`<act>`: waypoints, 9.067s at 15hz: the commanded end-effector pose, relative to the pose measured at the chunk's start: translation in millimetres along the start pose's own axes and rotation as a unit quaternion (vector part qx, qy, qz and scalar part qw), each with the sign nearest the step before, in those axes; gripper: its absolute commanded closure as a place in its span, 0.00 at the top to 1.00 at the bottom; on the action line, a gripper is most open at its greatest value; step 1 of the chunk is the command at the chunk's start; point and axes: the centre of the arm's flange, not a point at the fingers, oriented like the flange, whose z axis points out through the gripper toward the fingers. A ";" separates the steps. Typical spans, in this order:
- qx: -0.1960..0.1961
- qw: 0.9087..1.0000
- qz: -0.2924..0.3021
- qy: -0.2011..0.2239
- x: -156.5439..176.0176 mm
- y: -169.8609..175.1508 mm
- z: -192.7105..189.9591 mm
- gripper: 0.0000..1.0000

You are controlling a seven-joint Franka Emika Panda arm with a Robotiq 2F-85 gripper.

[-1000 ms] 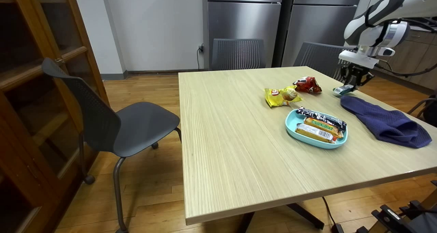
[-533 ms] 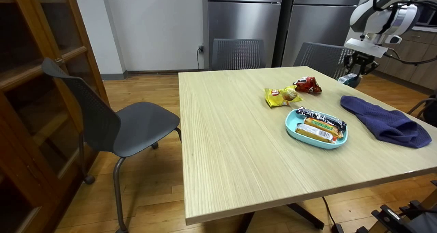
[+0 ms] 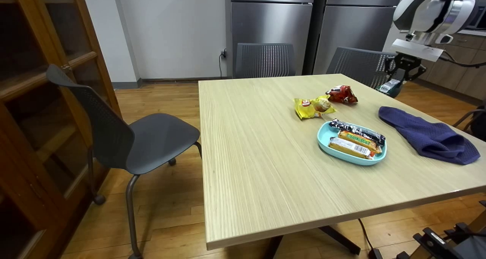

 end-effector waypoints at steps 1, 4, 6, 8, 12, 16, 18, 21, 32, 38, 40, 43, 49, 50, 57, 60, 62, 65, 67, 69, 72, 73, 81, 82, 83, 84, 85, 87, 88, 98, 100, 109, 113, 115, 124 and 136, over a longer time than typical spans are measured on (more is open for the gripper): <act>0.003 0.999 -0.049 -0.012 -56.3 15.4 -42.8 0.14; -0.002 0.996 -0.088 -0.018 -80.2 13.2 -57.2 0.14; -0.007 0.993 -0.118 -0.025 -99.8 12.0 -62.6 0.14; -0.011 0.989 -0.143 -0.031 -120.1 8.4 -66.8 0.14; -0.023 0.982 -0.188 -0.028 -148.1 1.5 -72.7 0.14; -0.043 0.957 -0.285 -0.035 -168.4 -4.2 -72.4 0.14; -0.057 0.940 -0.335 -0.039 -173.6 -6.4 -70.4 0.14; -0.070 0.910 -0.407 -0.045 -181.2 -7.5 -64.0 0.14; -0.052 0.787 -0.612 -0.063 -247.1 -27.0 -46.1 0.14; -0.030 0.737 -0.669 -0.087 -293.9 -36.1 -45.8 0.14; -0.029 0.721 -0.686 -0.092 -310.4 -33.0 -44.3 0.14; -0.024 0.700 -0.706 -0.099 -333.7 -24.0 -43.6 0.14; -0.005 0.663 -0.740 -0.114 -369.8 -27.1 -45.3 0.14; -0.004 0.656 -0.745 -0.116 -375.0 -29.9 -43.9 0.14; 0.006 0.626 -0.771 -0.119 -400.2 -46.7 -35.8 0.14; 0.011 0.617 -0.778 -0.114 -402.1 -58.9 -32.1 0.14; 0.014 0.614 -0.782 -0.112 -402.8 -63.9 -30.1 0.14; 0.012 0.603 -0.791 -0.108 -398.6 -69.2 -25.6 0.14; 0.012 0.600 -0.793 -0.106 -396.3 -71.8 -22.6 0.14; 0.013 0.599 -0.793 -0.108 -394.4 -74.7 -19.8 0.14; 0.013 0.599 -0.794 -0.103 -391.1 -80.4 -16.8 0.14; 0.013 0.599 -0.794 -0.102 -390.1 -81.8 -16.1 0.14; 0.014 0.605 -0.790 -0.100 -380.4 -81.1 -14.6 0.94; 0.014 0.606 -0.789 -0.100 -378.3 -80.5 -15.5 0.99; 0.013 0.608 -0.788 -0.099 -376.6 -80.0 -15.9 1.00; 0.012 0.612 -0.785 -0.098 -374.2 -78.9 -16.6 1.00; 0.010 0.615 -0.782 -0.099 -372.0 -77.9 -17.3 1.00; 0.007 0.628 -0.772 -0.101 -365.6 -73.5 -23.0 1.00; 0.006 0.641 -0.760 -0.104 -360.9 -70.0 -27.8 1.00; 0.007 0.744 -0.659 -0.111 -279.4 -25.7 -61.4 1.00; 0.004 0.764 -0.636 -0.111 -262.3 -15.2 -60.7 1.00; -0.016 0.868 -0.478 -0.133 -207.9 50.7 -40.7 1.00; -0.005 0.903 -0.403 -0.152 -195.5 71.4 -21.2 1.00; -0.007 0.917 -0.370 -0.149 -190.8 81.5 -16.5 1.00; -0.037 0.938 -0.311 -0.152 -184.7 120.4 -16.1 1.00; -0.011 0.960 -0.238 -0.149 -184.5 128.6 -6.0 1.00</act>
